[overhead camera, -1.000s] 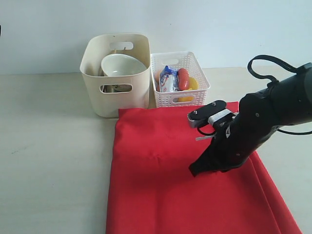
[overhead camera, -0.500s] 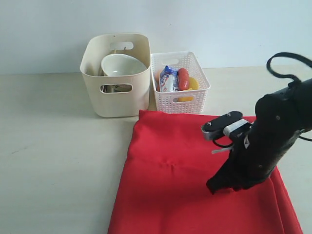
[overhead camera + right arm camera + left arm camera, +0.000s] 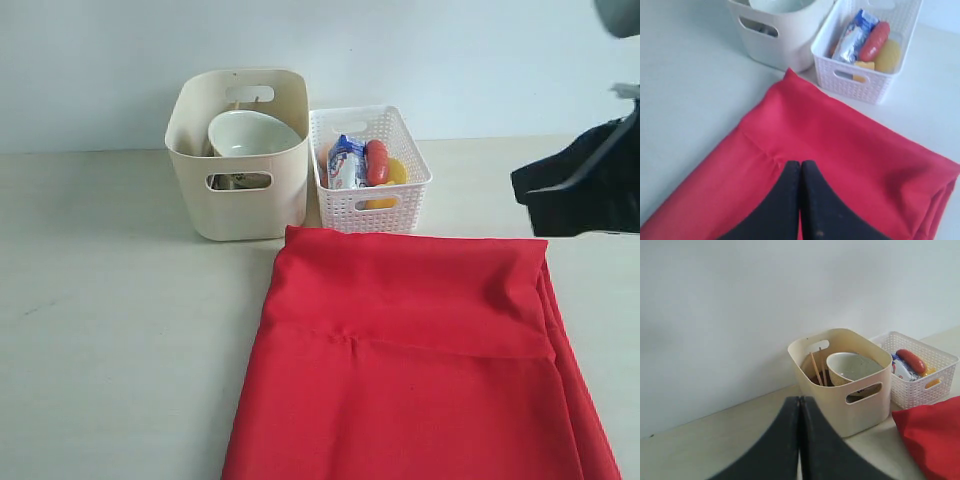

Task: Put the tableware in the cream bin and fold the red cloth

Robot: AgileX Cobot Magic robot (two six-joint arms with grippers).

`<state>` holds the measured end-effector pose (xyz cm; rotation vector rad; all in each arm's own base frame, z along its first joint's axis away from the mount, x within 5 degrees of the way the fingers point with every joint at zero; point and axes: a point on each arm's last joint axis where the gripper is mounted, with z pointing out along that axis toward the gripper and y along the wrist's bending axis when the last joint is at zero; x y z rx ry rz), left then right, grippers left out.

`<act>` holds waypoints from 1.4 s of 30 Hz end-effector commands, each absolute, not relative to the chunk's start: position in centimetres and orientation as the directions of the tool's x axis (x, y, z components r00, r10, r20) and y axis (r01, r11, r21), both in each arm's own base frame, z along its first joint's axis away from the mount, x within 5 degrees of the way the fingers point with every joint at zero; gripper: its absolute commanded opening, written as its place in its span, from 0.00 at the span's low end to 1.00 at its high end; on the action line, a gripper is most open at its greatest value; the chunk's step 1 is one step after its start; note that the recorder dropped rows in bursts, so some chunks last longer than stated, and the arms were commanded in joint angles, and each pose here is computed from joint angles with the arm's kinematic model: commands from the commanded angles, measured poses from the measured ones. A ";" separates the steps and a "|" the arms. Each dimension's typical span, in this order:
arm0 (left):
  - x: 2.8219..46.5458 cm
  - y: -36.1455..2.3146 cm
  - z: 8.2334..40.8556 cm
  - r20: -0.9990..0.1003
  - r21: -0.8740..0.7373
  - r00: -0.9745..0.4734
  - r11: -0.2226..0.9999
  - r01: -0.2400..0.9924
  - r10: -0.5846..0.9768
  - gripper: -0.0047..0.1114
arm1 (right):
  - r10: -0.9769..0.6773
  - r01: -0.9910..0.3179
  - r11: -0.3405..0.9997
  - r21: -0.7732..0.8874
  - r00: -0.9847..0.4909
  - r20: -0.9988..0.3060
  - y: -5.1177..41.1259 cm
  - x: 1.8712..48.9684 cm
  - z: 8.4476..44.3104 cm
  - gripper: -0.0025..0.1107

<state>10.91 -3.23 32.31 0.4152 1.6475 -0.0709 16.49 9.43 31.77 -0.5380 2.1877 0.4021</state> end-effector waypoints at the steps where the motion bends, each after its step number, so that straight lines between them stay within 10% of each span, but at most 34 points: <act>1: 10.2 -3.1 31.8 -0.977 0.179 -0.056 0.933 0.312 0.206 0.04 | -0.165 -0.537 0.835 0.121 -0.453 -0.876 8.4 13.6 32.7 0.02; 42: 2.7 -0.7 31.3 -0.927 0.001 0.362 0.965 0.262 -0.097 0.04 | -0.106 -0.622 0.782 -0.040 -0.068 -0.992 2.0 0.0 30.7 0.02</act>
